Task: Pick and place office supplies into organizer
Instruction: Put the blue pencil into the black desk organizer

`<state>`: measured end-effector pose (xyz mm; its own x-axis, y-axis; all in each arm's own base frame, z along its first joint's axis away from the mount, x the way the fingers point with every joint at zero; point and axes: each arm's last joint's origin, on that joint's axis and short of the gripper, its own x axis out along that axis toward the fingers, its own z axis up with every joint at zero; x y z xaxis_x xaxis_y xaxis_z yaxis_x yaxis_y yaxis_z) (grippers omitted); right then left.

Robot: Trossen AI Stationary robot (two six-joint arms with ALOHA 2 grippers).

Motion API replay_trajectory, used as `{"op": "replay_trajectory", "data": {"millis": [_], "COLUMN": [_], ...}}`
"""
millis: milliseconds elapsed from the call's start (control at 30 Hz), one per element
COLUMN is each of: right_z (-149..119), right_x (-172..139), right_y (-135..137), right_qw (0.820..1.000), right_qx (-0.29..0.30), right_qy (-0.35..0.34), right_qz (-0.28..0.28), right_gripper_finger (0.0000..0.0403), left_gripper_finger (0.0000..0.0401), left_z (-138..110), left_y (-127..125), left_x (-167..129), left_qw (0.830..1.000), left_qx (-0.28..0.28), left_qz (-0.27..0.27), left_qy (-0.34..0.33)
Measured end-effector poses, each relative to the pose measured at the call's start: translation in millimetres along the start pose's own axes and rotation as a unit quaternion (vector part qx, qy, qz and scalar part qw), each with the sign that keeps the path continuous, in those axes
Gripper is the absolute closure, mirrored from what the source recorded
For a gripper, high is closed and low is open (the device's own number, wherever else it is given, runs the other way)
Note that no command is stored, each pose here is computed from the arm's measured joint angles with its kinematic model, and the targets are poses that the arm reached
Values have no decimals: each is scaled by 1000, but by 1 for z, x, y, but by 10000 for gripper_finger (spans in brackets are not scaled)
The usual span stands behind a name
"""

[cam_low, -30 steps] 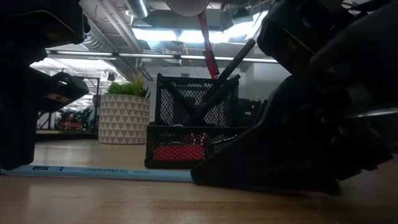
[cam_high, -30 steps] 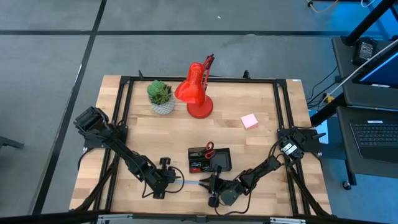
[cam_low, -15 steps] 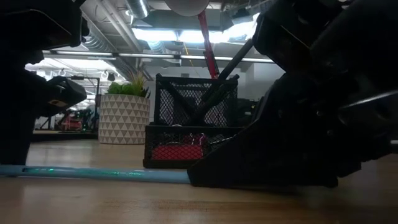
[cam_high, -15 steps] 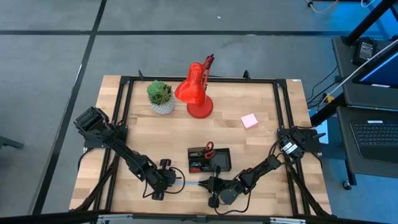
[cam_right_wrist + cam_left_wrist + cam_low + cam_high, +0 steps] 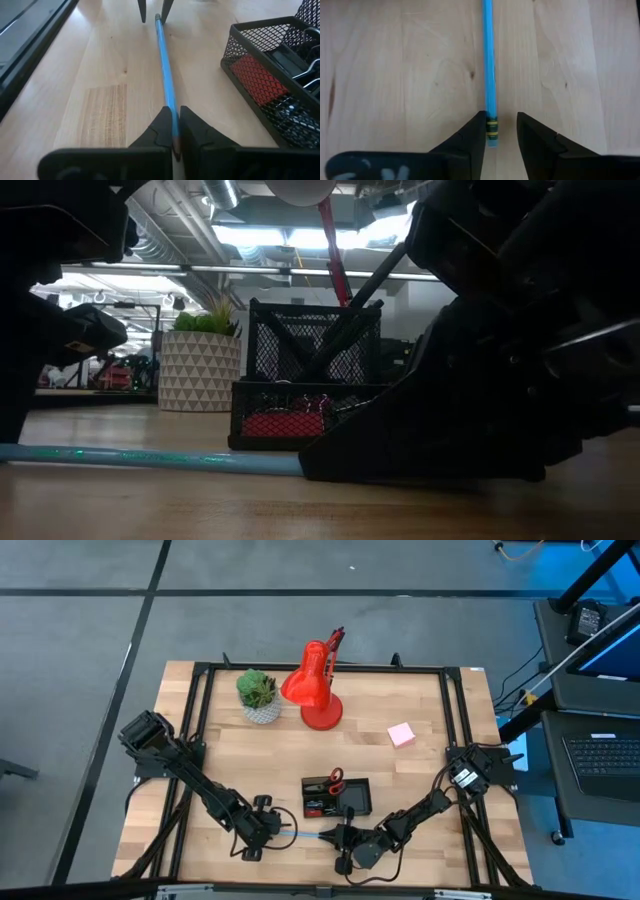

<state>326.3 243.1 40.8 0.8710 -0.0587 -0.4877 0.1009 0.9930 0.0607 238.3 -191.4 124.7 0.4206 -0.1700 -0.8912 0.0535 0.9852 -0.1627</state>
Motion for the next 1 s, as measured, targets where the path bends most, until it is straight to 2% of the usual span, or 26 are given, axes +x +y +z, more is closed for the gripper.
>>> {"op": "replay_trajectory", "data": {"millis": [300, 1000], "right_z": [1, 6], "right_x": [0, 1], "right_y": [1, 3], "right_qw": [1000, 999], "right_qx": [4, 0], "right_qy": [-14, -46], "right_qz": [4, 4], "right_gripper_finger": [390, 390], "left_gripper_finger": [309, 311], "left_z": [-2, -3], "left_y": [4, 4], "left_x": [9, 9], "left_qw": [1000, 1000], "left_qx": [-2, -2], "left_qz": [11, 9], "left_qy": [21, 25]}}
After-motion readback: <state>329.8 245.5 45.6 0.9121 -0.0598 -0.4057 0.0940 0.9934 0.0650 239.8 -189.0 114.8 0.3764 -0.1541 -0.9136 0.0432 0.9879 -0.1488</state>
